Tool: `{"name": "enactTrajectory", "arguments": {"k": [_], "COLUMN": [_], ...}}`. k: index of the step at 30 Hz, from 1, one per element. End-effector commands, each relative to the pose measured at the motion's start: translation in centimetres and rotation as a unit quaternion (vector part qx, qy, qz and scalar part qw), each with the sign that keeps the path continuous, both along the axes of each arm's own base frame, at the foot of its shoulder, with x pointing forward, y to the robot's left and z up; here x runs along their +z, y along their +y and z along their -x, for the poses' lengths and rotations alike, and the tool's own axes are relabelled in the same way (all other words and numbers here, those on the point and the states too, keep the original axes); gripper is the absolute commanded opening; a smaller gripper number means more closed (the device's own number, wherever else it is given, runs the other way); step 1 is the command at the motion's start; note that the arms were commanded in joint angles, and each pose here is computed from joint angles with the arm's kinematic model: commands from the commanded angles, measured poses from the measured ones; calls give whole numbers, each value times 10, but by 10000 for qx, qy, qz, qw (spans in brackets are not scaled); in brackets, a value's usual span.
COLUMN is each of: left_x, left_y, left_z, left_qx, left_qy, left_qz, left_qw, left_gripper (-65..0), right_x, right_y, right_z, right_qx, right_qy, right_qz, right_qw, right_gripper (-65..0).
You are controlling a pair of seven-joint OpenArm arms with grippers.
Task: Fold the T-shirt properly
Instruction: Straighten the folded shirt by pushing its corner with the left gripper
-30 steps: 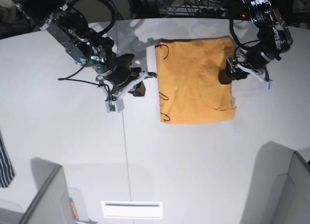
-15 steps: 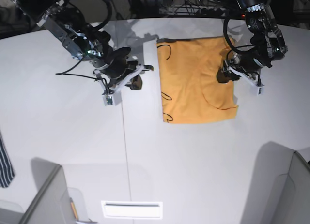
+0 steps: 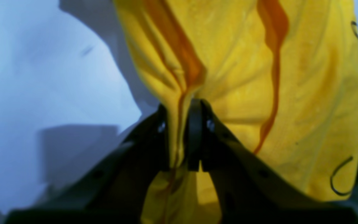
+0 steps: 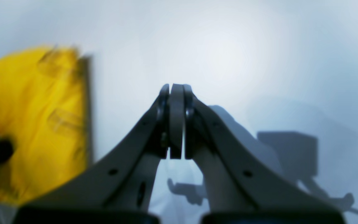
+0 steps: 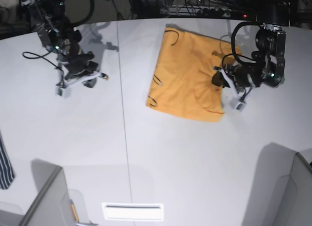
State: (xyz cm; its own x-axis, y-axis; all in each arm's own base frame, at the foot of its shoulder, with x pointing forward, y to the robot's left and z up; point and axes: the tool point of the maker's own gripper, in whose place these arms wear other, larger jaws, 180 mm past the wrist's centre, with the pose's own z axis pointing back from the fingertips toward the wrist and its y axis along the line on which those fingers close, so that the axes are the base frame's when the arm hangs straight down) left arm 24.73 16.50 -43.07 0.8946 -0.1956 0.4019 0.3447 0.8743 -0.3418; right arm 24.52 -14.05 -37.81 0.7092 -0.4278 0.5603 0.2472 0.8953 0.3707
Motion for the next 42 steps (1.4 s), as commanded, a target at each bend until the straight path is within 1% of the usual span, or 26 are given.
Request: {"name": "enactTrajectory", "arguments": {"k": [1, 3, 7, 11, 12, 13, 16, 18, 21, 22, 24, 26, 29, 30, 35, 42], "left_x": [-7, -6, 0, 8, 10, 11, 9, 9, 9, 11, 14, 20, 26, 28, 33, 31], "left_y": [0, -8, -27, -43, -45, -45, -48, -63, -80, -88, -99, -110, -124, -128, -132, -128], "left_z": [10, 7, -4, -18, -23, -28, -38, -42, -49, -52, -57, -64, -66, -67, -72, -72], "left_qx": [-389, -889, -1727, -2283, -2425, -2561, -3031, -3373, -3808, -3905, -4022, -4092, -4452, -4527, -4551, -4528], "left_qy": [228, 229, 113, -71, -143, -219, -421, -575, -826, -927, -1074, -1209, -1340, -1378, -1457, -1430], "left_qz": [-310, -505, -798, -997, -1127, -1301, -1854, -2060, -2403, -2470, -2530, -2524, -2431, -2401, -2410, -2422], "left_qw": [9985, 9945, 9817, 9685, 9635, 9576, 9338, 9168, 8891, 8820, 8733, 8685, 8513, 8476, 8447, 8461], "left_gripper": [-650, -650, -650, -650, -650, -650, -650, -650, -650, -650, -650, -650, -650, -650, -650, -650], "right_x": [11, 12, 9, 6, 5, 5, 4, 1, 1, 2, 2, 1, 1, 1, 1, 1], "right_y": [-8, -19, -30, -36, -36, -36, -30, -25, -27, -27, -27, -23, -20, -20, -20, -20], "right_z": [-7, -2, 12, 20, 21, 21, 22, 26, 26, 25, 25, 25, 25, 26, 26, 25], "right_qx": [-68, -224, -369, -459, -462, -465, -504, -569, -764, -842, -923, -957, -983, -984, -987, -987], "right_qy": [-224, -205, -98, -11, -10, -9, 7, 52, 33, 23, 6, 9, 14, 21, 22, 14], "right_qz": [36, 73, 126, 160, 162, 155, 56, -47, -133, -181, -236, -297, -352, -352, -358, -359], "right_qw": [9997, 9995, 9992, 9988, 9988, 9988, 9987, 9984, 9970, 9963, 9954, 9950, 9945, 9945, 9945, 9945], "right_gripper": [-650, -650, -650, -650, -650, -650, -650, -650, -650, -650, -650, -650, -650, -650, -650, -650]}}
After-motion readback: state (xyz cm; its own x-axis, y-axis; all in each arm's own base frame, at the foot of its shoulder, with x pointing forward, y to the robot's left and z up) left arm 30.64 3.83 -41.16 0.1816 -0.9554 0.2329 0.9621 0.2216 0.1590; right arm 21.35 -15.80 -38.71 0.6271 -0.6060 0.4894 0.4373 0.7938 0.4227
